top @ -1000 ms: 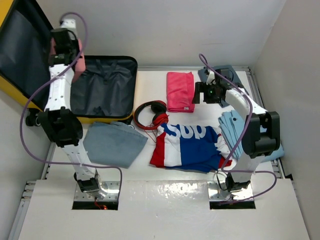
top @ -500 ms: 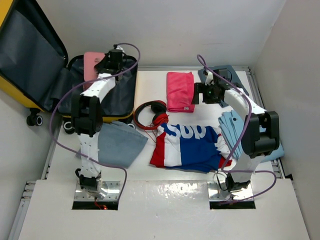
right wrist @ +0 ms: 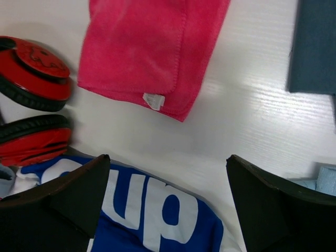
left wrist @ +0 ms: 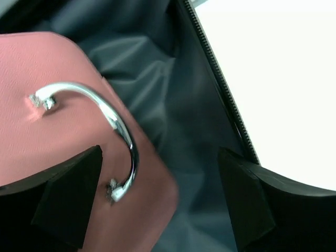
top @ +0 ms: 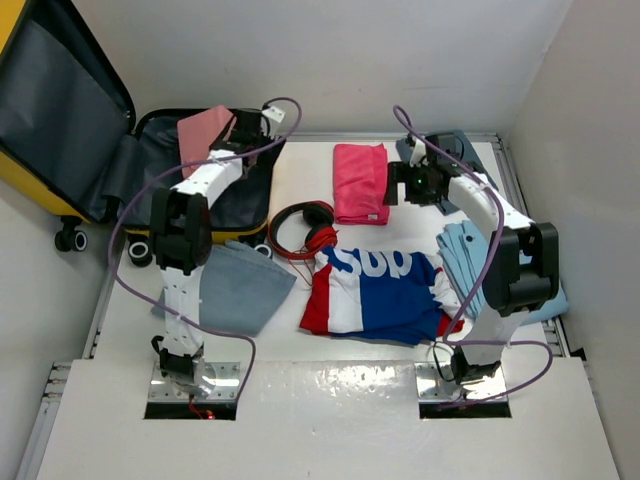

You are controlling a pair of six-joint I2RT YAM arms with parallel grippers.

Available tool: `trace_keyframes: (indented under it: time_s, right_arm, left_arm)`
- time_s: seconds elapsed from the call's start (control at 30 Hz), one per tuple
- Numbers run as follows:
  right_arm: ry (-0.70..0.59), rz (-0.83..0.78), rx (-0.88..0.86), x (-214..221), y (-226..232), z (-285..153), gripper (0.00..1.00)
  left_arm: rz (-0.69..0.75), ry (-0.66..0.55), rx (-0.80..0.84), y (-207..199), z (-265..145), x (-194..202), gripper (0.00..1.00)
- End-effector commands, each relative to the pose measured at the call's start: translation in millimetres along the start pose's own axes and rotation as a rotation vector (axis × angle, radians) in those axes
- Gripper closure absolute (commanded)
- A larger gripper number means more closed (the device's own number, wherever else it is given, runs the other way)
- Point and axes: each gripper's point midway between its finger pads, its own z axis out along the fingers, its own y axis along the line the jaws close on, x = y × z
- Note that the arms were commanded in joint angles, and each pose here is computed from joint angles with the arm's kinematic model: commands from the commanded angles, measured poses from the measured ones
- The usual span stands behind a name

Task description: Pack the luggage

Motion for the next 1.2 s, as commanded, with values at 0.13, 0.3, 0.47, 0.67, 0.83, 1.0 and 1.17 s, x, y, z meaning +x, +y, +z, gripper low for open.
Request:
trace_keyframes:
  time_s: [0.13, 0.3, 0.47, 0.67, 0.83, 1.0, 1.17]
  right_arm:
    - [-0.163, -0.02, -0.156, -72.6, 59.1, -12.9, 0.09]
    - [-0.287, 0.005, -0.28, -133.6, 121.8, -11.0, 0.13]
    - [-0.388, -0.019, -0.397, -175.3, 186.2, -2.6, 0.15]
    - [-0.453, 0.038, -0.557, -188.9, 251.3, 35.0, 0.15]
    - [-0.486, 0.084, -0.63, -183.0, 293.5, 75.7, 0.16]
    - [-0.527, 0.127, -0.714, -181.9, 327.3, 95.8, 0.15]
    - [-0.556, 0.164, -0.737, -172.7, 348.4, 121.2, 0.13]
  left_arm:
    - [-0.373, -0.292, 0.303, 39.3, -78.8, -84.8, 0.03]
    - [-0.527, -0.507, 0.356, 91.0, -151.2, -136.0, 0.03]
    - [-0.58, -0.502, 0.198, 141.2, -167.3, -118.3, 0.05]
    - [-0.669, -0.249, 0.048, 171.8, -121.3, -13.6, 0.12]
    - [-0.796, -0.198, 0.212, 153.0, -93.1, 19.3, 0.22]
    - [-0.842, -0.219, 0.283, 148.5, -75.6, 25.6, 0.2]
    - [-0.887, -0.208, 0.388, 135.2, -65.7, 30.9, 0.19]
